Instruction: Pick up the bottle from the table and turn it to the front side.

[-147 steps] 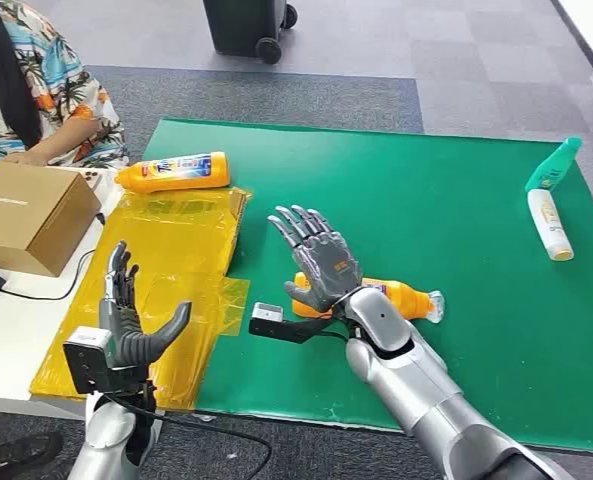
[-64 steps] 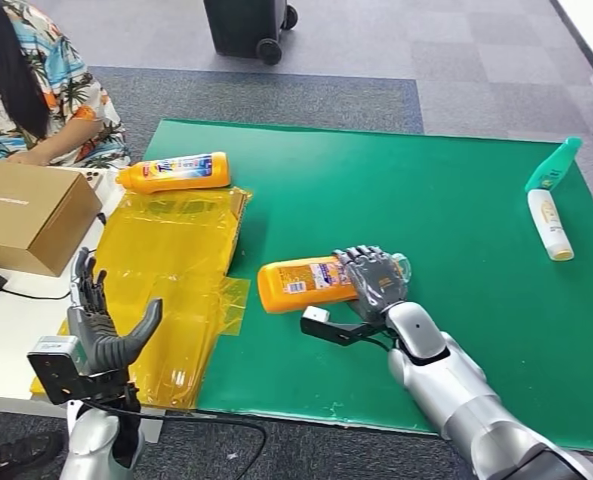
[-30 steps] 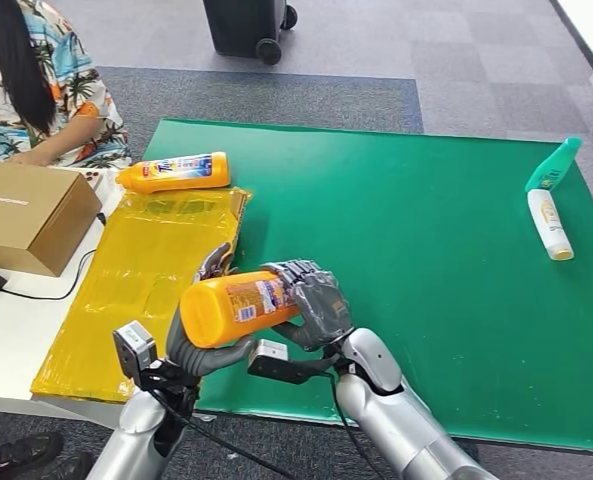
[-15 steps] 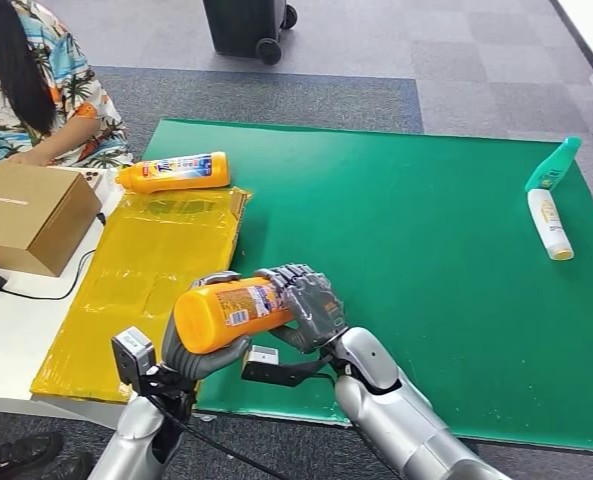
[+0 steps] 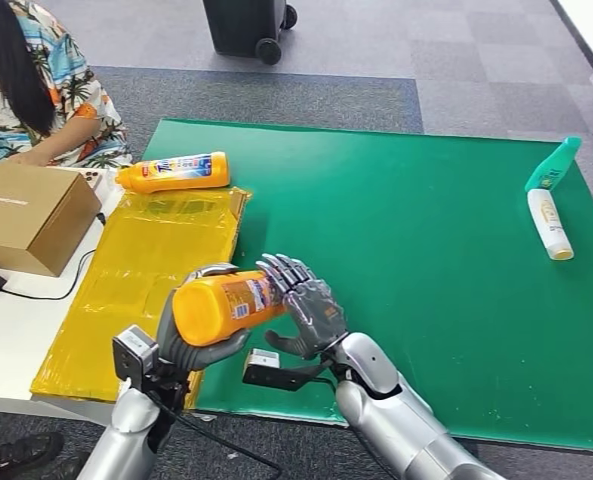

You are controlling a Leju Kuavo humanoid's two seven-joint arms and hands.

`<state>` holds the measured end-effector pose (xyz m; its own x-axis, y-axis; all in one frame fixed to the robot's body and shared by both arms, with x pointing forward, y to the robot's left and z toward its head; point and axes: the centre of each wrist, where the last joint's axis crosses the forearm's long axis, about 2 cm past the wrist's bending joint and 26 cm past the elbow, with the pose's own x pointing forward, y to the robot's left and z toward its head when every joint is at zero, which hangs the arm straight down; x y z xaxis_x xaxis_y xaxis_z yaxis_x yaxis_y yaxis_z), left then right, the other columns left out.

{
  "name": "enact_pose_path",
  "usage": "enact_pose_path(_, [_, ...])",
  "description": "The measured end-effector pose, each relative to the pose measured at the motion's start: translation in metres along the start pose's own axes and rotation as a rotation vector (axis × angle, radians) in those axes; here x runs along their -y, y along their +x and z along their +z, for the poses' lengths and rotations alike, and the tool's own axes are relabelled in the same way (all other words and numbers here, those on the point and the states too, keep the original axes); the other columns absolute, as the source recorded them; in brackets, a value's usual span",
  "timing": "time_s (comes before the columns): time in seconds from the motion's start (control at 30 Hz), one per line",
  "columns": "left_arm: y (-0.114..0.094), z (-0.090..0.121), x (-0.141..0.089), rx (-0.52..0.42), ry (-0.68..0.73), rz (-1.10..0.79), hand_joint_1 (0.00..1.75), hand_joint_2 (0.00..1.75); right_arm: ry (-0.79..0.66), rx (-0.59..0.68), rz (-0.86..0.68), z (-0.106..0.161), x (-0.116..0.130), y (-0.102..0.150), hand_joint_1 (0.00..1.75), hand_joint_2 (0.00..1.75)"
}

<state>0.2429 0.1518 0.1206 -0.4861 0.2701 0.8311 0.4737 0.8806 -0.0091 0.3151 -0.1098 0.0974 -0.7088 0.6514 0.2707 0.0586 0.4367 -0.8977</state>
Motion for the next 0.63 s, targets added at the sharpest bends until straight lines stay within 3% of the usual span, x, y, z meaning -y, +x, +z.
enact_pose_path(0.27, [0.011, -0.006, -0.021, -0.005, -0.048, -0.195, 1.75, 1.75, -0.149, -0.046, -0.045, 0.006, 0.003, 0.004, 0.00, 1.75])
enact_pose_path(0.47, [0.016, -0.004, -0.029, 0.014, -0.119, -0.173, 1.75, 1.75, -0.253, -0.058, -0.110, 0.002, 0.011, 0.006, 0.00, 1.75])
enact_pose_path(0.63, [0.017, 0.002, -0.033, -0.044, -0.167, -0.190, 1.75, 1.75, -0.351, -0.068, -0.162, 0.000, 0.017, 0.010, 0.00, 1.75])
